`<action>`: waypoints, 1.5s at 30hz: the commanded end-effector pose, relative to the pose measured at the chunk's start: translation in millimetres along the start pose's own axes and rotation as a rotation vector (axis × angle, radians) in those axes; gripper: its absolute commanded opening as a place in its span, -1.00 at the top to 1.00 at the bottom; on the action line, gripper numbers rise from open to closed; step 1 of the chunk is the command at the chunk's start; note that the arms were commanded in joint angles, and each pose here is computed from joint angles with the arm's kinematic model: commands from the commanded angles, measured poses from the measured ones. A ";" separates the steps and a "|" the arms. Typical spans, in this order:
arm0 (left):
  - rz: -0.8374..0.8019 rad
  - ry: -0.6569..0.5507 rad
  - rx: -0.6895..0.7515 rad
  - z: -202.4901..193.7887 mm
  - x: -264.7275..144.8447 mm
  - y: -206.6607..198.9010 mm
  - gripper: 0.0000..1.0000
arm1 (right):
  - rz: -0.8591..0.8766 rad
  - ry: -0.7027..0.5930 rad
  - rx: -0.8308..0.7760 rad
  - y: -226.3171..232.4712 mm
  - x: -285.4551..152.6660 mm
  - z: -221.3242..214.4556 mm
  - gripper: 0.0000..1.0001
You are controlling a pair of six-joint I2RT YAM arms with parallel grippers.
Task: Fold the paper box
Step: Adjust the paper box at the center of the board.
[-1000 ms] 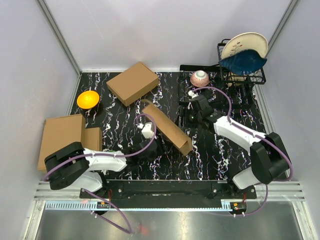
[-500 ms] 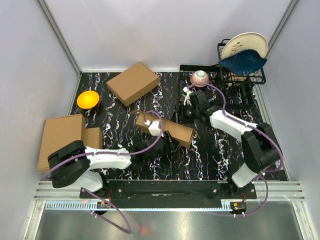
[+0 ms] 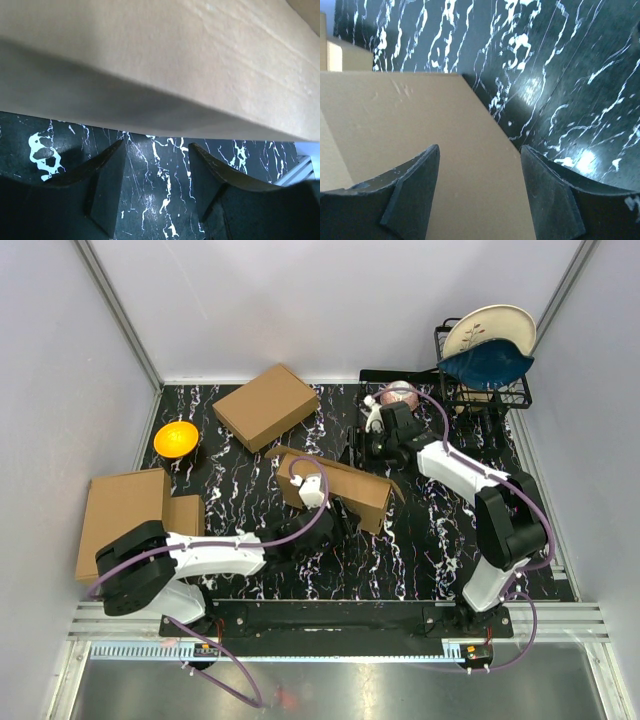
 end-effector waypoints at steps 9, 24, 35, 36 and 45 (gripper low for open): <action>0.016 -0.110 0.016 32.8 -9.0 -11.0 -0.12 | -0.089 -0.089 -0.014 -2.8 -11.7 30.9 -0.47; 0.099 -0.215 0.060 70.2 -74.1 20.5 -0.15 | -0.422 -0.573 -0.003 29.4 -152.9 75.9 -0.64; 0.220 -0.444 0.213 144.8 -144.9 50.7 -0.57 | -0.265 -0.454 -0.110 54.8 -227.7 -2.8 -0.65; 0.237 -0.444 0.241 153.0 -150.8 55.0 -0.61 | -0.242 -0.471 -0.120 58.2 -238.1 -10.8 -0.65; 0.216 -0.349 0.378 193.2 -147.9 98.8 -0.64 | -0.168 -0.417 -0.109 57.8 -257.6 -55.0 -0.61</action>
Point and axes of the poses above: each gripper's point midway between its finger pads, its own x axis out along the fingers, its own y axis along the line the jaws close on, z = x × y, the point moved 8 cm from there along -x, back along the fingers, and after that the axes turned 10 degrees about x, right-handed, at the moved point
